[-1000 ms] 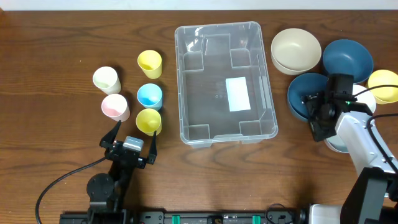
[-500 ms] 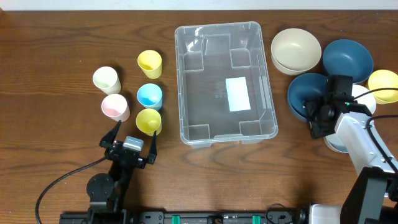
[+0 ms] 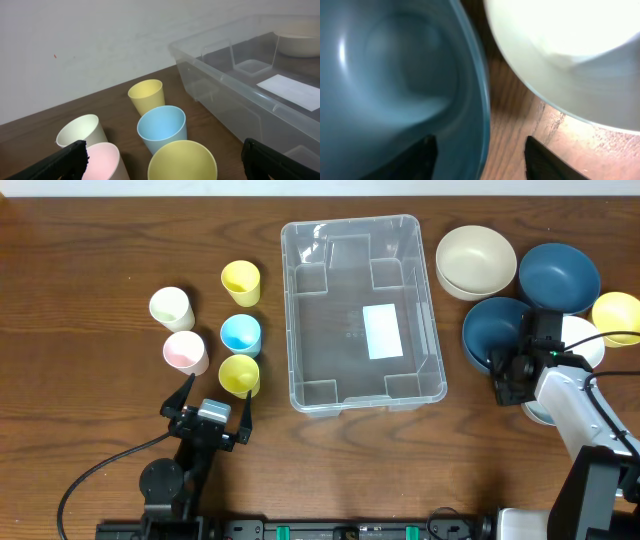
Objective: Pack container
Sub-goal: 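Close the right gripper on the teal bowl rim and lift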
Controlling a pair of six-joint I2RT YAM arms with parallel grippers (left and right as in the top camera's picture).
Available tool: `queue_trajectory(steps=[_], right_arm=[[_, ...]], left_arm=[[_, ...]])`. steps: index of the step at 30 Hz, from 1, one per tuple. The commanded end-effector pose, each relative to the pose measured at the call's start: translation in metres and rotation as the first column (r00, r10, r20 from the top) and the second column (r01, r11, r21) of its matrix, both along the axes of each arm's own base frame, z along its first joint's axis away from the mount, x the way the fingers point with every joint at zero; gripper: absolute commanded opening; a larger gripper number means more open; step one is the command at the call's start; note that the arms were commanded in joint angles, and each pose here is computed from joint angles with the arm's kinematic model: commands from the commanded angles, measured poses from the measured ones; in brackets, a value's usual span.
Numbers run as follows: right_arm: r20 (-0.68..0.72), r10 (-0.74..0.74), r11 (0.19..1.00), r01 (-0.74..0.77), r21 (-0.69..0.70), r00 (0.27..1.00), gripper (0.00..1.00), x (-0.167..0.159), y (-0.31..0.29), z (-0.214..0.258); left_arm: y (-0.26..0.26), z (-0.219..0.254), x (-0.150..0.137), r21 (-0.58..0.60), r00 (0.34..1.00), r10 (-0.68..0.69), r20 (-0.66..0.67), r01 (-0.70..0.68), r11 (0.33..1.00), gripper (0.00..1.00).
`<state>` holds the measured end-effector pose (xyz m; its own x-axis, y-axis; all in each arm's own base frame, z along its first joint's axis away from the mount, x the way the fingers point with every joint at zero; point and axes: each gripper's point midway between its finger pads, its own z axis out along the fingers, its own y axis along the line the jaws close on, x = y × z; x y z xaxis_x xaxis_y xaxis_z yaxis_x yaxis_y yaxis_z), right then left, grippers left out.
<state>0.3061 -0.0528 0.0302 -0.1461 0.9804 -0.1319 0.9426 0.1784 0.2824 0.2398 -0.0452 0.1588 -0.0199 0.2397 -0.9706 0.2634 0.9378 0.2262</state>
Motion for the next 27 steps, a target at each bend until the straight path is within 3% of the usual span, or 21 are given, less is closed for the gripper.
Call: queue_trajectory(steps=[1,4,13,21,27], right_arm=[[-0.002,-0.015,1.000,0.015,-0.013,1.000,0.48,-0.001,-0.002,-0.002],[-0.002,-0.015,1.000,0.015,-0.013,1.000,0.32,-0.001,-0.001,-0.002],[-0.003,-0.014,1.000,0.014,-0.011,1.000,0.02,-0.001,-0.001,-0.002],[0.027,0.000,1.000,-0.001,0.012,1.000,0.01,0.006,0.003,0.006],[0.205,0.056,0.998,-0.048,-0.045,0.977,0.02,0.037,-0.007,0.069]], left_arm=[[-0.001,-0.016,-0.001,0.005,0.999,-0.008,-0.045,0.008,1.000,0.98],[-0.001,-0.016,-0.001,0.005,0.999,-0.008,-0.045,0.008,1.000,0.98],[-0.001,-0.016,-0.001,0.005,0.999,-0.008,-0.045,0.008,1.000,0.98],[-0.001,-0.016,-0.001,0.005,0.999,-0.008,-0.045,0.008,1.000,0.98],[-0.001,-0.016,-0.001,0.005,0.999,-0.008,-0.045,0.008,1.000,0.98]])
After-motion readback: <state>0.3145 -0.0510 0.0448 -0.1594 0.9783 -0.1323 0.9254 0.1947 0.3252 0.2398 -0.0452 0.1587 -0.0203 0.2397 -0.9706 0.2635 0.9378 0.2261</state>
